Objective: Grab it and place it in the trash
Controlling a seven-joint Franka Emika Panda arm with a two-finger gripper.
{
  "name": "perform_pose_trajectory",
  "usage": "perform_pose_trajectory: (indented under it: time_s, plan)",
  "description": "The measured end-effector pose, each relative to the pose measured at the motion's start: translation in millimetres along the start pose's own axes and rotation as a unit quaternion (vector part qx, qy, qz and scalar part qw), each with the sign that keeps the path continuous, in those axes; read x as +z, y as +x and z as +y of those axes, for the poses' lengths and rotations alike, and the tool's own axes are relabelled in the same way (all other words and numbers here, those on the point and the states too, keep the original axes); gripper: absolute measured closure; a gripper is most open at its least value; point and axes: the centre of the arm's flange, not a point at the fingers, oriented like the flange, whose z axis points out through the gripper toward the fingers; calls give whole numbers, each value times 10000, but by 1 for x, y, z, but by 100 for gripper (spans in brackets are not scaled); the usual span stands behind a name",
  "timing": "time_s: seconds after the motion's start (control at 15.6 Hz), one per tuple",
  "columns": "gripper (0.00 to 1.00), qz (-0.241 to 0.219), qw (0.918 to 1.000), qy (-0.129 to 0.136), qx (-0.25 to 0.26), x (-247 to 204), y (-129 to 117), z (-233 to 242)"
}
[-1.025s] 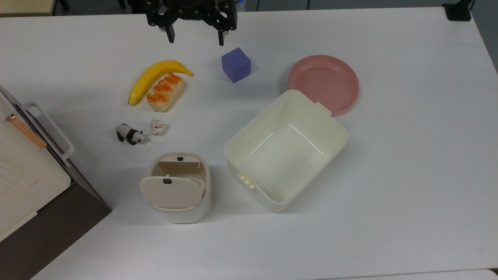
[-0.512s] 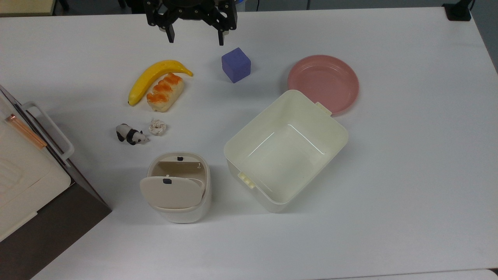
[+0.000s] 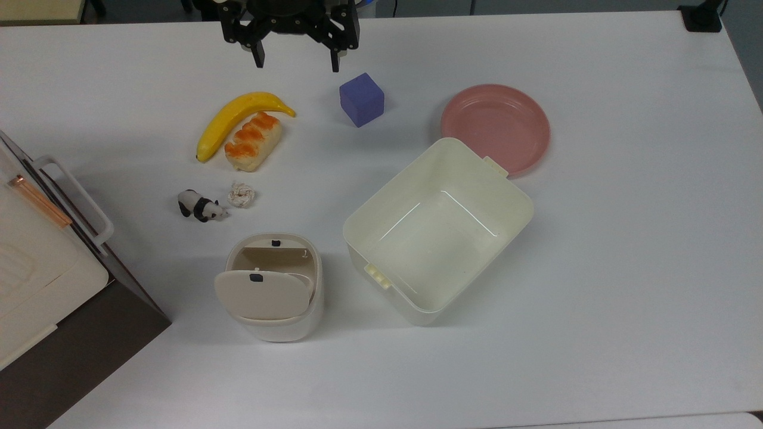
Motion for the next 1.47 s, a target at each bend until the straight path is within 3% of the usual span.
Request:
perform_pose_trajectory:
  time_s: [0.26, 1.47]
  plan:
    - [0, -46, 9999, -135, -40, 16, 3, 5]
    - [0, 14, 9999, -135, -37, 14, 3, 6]
